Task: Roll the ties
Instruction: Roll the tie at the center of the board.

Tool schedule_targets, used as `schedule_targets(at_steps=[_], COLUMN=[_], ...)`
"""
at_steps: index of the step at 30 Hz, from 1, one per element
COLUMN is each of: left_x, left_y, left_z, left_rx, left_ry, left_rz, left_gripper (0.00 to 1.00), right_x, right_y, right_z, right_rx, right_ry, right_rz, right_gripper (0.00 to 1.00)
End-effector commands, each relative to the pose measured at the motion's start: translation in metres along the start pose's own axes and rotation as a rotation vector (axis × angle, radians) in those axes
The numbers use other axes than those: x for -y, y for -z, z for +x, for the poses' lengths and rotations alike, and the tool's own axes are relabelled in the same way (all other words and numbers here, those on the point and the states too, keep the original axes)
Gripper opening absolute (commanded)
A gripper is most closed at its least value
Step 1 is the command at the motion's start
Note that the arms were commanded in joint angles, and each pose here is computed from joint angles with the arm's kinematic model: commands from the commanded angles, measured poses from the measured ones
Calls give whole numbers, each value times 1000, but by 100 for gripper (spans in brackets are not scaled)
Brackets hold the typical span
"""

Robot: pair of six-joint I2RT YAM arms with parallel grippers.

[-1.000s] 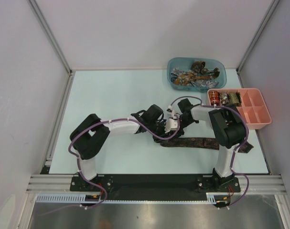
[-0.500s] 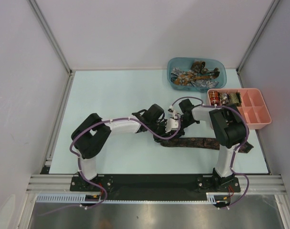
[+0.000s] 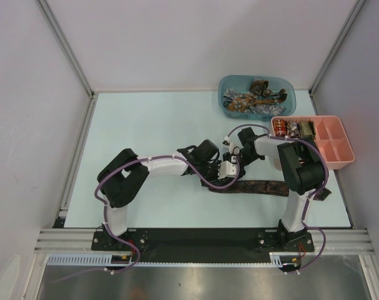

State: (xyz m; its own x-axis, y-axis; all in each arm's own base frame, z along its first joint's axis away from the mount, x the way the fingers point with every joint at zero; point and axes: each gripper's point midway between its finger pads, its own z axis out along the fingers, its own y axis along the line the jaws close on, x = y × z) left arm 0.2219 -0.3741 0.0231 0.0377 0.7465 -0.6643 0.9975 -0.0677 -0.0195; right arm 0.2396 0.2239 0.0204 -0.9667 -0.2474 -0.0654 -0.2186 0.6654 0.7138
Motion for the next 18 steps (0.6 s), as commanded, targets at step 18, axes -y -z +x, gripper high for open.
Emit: schedule_targets(at_steps=[18], left_x=[36], left_y=[-19], left_z=[55], left_rx=[-263], left_ry=[-86], left_rz=[97], left_gripper=[32], right_x=[-24], right_y=[35], right_z=[12], right_rx=[28], right_ry=[-79], right_rz=[-132], right_gripper=[47])
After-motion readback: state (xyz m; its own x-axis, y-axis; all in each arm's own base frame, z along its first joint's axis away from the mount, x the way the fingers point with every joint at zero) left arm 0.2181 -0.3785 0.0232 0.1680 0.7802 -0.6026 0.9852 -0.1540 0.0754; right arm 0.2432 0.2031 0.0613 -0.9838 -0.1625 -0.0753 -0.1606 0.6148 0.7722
